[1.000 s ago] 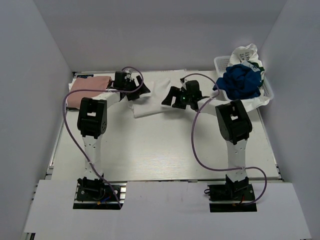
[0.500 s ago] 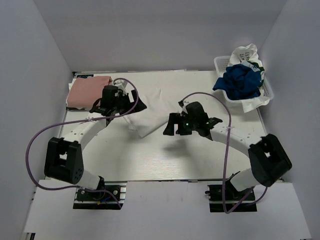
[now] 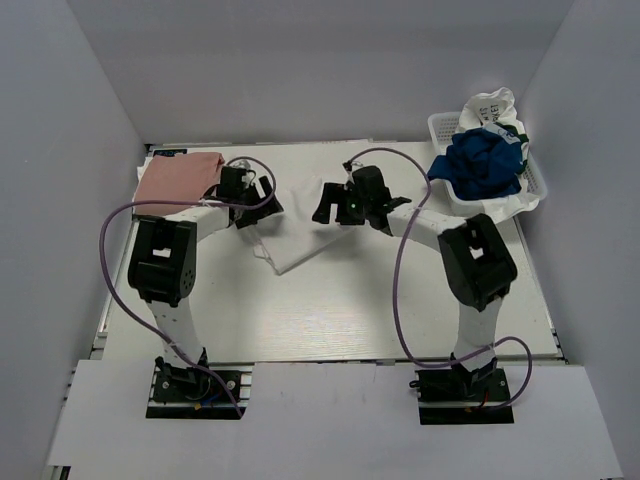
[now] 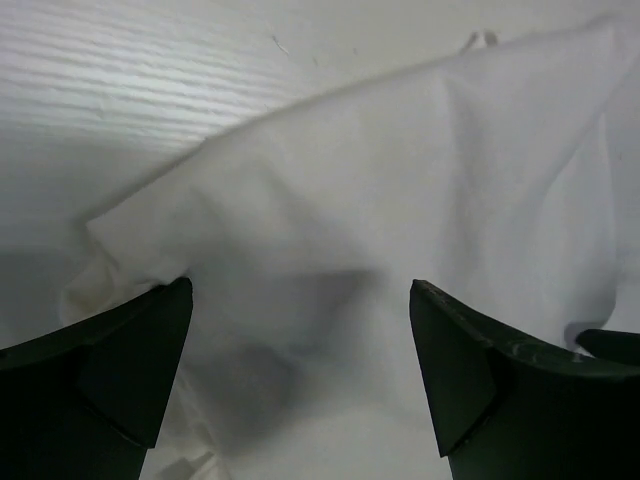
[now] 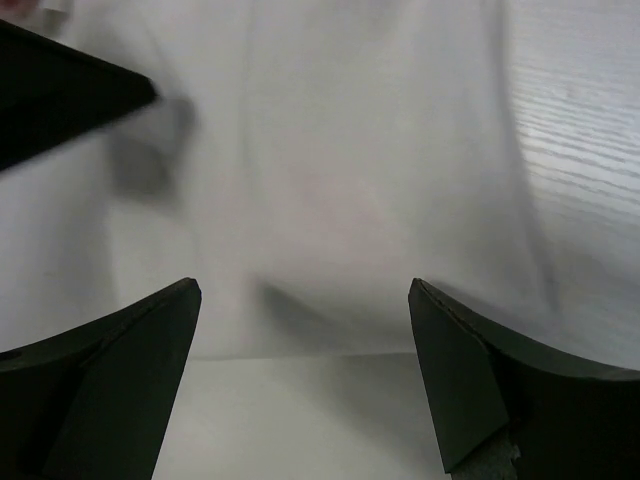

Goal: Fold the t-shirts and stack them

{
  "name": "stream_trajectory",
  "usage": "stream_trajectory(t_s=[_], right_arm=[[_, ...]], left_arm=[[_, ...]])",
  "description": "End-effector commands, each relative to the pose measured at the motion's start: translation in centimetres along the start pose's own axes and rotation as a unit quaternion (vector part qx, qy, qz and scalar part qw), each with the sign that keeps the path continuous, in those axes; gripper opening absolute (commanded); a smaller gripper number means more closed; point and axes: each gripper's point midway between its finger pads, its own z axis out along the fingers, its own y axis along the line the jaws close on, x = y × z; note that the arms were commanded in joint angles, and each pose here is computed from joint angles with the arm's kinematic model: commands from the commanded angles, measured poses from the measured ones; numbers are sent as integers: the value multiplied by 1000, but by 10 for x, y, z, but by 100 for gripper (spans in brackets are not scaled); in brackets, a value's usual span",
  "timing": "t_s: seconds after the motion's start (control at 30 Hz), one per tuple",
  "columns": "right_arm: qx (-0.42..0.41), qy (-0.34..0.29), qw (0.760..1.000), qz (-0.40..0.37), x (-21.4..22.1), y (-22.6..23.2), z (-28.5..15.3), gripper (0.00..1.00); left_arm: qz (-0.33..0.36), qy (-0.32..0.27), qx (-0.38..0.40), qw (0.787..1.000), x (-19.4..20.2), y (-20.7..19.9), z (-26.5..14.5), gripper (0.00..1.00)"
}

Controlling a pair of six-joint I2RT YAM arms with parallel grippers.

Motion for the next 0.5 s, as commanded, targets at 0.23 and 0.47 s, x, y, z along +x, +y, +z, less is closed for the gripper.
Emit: stream_trajectory(t_s=[0.23,0.47], right_arm=[[57,92,994,18,59,-64,38,90],[32,110,993,30,98,-37,0,90]], left_arm=[[-59,-6,-33,998,-21,51,14,100],[-53,2,16,998,-56,30,44,100]])
